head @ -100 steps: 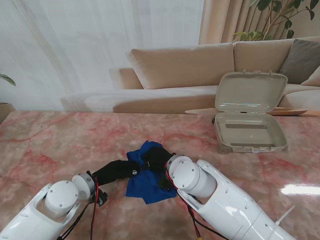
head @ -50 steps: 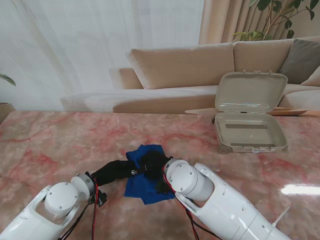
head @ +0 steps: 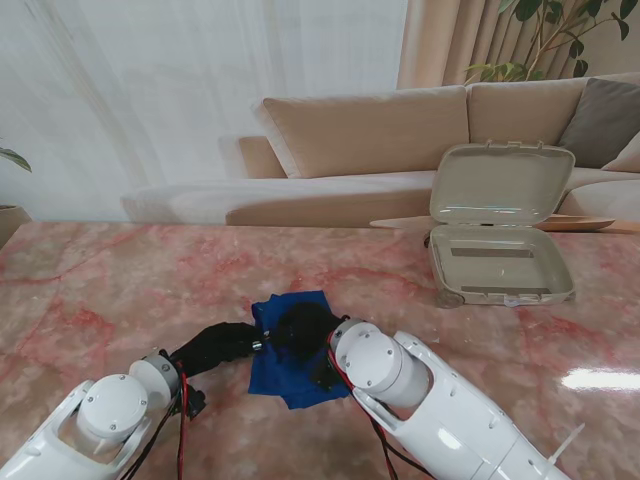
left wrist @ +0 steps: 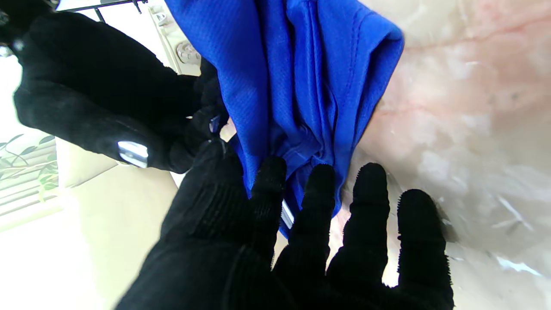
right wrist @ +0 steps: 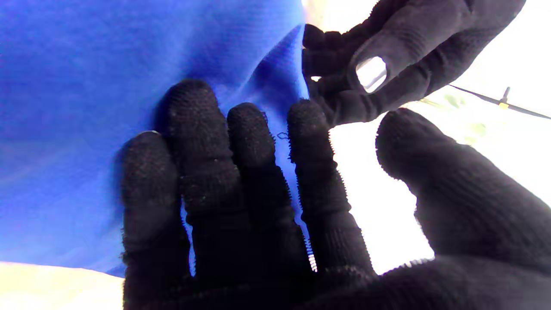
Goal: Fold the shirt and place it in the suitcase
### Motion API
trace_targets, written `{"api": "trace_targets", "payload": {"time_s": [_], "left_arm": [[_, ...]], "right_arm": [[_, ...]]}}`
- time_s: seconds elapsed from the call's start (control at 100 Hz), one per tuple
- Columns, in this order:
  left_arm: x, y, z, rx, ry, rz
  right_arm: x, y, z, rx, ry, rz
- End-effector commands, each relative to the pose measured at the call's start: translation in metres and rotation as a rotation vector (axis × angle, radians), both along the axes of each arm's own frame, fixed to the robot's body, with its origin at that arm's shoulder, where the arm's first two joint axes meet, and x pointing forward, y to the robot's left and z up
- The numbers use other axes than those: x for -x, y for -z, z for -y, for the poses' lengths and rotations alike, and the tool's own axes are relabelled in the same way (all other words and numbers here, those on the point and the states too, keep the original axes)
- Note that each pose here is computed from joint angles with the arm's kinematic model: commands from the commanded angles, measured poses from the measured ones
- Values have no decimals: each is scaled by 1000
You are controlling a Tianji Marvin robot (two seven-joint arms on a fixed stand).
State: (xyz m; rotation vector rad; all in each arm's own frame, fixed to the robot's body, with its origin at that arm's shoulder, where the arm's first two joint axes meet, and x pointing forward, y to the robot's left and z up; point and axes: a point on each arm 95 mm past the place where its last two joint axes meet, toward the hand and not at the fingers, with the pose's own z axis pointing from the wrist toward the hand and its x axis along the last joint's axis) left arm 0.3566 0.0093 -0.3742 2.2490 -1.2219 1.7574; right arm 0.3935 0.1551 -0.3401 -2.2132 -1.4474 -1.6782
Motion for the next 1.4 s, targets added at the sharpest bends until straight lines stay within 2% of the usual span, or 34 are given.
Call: {"api": "trace_targets", "payload": {"time_s": [0.0, 0.22, 0.49, 0.72, 0.82, 0.94, 1.12, 1.39], "left_arm": [[5, 1, -1, -9, -9, -4], [9, -18, -9, -38, -50, 55], [9, -51, -15, -77, -81, 159], [3, -75, -4, -75, -44, 252], [-2, -84, 6, -105, -1, 302], [-10, -93, 20, -87, 30, 331], [-29, -98, 36, -86, 86, 353], [-48, -84, 50, -69, 157, 315]], "right_arm": [[8, 2, 1, -14, -13, -13], [20, -13, 11, -54, -25, 60], [42, -31, 37, -96, -16, 178], [58, -32, 59, -89, -14, 256], [61, -27, 66, -70, -28, 261], [62, -21, 70, -69, -29, 253], [64, -13, 70, -90, -35, 228], [66, -2, 66, -110, -55, 190]]}}
